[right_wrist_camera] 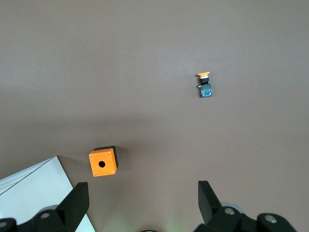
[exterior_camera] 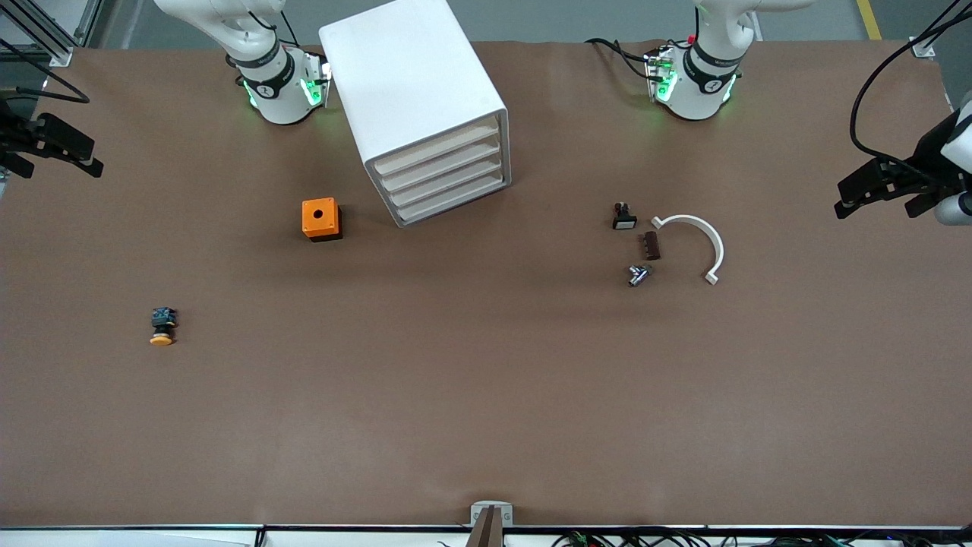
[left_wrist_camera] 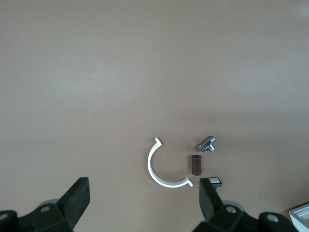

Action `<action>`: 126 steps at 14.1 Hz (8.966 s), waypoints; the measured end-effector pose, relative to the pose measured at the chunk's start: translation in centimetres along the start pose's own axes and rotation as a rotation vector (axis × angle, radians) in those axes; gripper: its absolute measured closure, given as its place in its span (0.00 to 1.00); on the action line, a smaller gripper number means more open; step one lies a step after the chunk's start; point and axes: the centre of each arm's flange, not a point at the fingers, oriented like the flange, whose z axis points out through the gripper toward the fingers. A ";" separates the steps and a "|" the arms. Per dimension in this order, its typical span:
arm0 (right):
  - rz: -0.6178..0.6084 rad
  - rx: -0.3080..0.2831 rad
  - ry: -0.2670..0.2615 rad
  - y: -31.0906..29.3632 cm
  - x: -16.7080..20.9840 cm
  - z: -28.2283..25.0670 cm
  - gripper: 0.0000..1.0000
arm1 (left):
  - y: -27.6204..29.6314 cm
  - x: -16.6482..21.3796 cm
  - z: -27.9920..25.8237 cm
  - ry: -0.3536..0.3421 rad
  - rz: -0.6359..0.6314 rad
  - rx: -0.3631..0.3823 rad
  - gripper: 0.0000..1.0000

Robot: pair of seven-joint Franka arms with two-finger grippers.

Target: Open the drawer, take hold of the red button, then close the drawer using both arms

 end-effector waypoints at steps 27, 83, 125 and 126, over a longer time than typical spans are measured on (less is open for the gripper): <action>-0.030 -0.001 -0.003 -1.5 0.1 0.2 0.00 | 20.8 -0.2 20.6 -0.410 -0.311 0.122 0.00; 0.529 -0.038 -0.176 -11.4 7.3 12.1 0.00 | 47.4 -18.2 46.0 -1.403 -1.363 0.951 0.72; 0.862 -0.045 0.009 -51.6 -10.3 31.1 0.00 | 36.6 -5.3 46.5 -1.606 -1.638 0.679 0.58; 0.860 -0.044 0.009 -51.7 -10.4 31.1 0.00 | 36.6 -5.1 46.3 -1.624 -1.619 0.641 0.48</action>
